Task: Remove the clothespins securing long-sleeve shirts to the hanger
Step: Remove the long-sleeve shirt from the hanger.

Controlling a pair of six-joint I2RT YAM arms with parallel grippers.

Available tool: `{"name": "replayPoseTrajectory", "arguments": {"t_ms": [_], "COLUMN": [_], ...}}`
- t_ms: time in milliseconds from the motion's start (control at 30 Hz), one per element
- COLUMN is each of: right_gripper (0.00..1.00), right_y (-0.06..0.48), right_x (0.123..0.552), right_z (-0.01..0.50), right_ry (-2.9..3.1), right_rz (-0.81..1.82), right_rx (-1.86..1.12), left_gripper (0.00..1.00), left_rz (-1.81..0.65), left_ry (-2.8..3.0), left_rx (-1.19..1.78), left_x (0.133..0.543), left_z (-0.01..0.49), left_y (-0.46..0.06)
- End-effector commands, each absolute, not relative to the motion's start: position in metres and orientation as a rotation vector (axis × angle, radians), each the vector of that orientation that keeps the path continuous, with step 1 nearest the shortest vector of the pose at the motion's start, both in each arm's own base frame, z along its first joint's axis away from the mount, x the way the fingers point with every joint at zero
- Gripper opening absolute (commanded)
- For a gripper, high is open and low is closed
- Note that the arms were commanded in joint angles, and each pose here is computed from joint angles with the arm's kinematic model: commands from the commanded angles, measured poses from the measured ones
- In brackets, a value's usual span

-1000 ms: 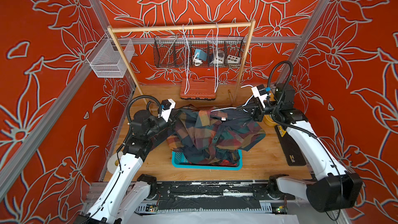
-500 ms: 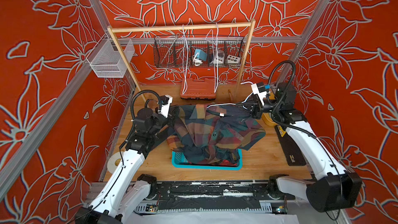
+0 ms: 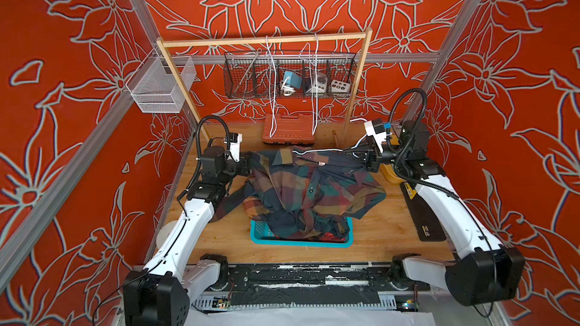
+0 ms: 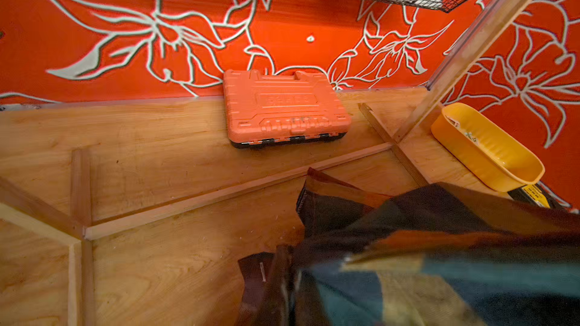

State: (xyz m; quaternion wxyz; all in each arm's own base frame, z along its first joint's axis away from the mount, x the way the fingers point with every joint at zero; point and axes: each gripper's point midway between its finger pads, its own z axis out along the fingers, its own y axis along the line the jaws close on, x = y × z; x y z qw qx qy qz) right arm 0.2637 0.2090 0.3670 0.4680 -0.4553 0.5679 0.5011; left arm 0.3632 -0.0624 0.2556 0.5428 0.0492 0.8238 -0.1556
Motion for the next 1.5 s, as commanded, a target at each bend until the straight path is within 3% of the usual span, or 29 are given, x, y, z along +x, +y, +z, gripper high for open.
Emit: {"name": "replayPoseTrajectory", "arguments": {"t_ms": [0,167,300,333,400,633,967,1467], "right_gripper": [0.0,0.0,0.0,0.0,0.0,0.0,0.0,0.0], "right_y": [0.204,0.195,0.195,0.195,0.196,0.197,0.208,0.212], "right_x": [0.256,0.262,0.263,0.264,0.264,0.264,0.248,0.236], "right_z": [0.374,0.378,0.374,0.374,0.374,0.374,0.377,0.384], "right_ry": [1.334,1.342,1.353,1.353,1.349,1.345,1.312,1.27], "right_rz": [1.228,1.215,1.223,1.223,1.234,1.243,1.259,1.272], "right_rx": [-1.155,-1.125,-1.118,-1.118,-1.124,-1.131,-1.183,-1.224], "left_gripper": [0.0,0.0,0.02,0.15,0.3,0.61,0.62,0.56], "left_rz": [-0.273,-0.31,-0.427,-0.482,-0.548,-0.603,-0.577,-0.608], "left_ry": [2.01,2.028,1.868,1.787,1.665,1.487,1.473,1.562], "left_rx": [-0.026,0.003,0.196,0.272,0.377,0.636,0.727,0.876], "left_x": [0.365,0.36,0.343,0.332,0.312,0.264,0.271,0.273], "left_z": [0.241,0.236,0.28,0.298,0.316,0.332,0.343,0.307], "left_y": [-0.032,-0.039,-0.068,-0.082,-0.099,-0.137,-0.154,-0.187]}}
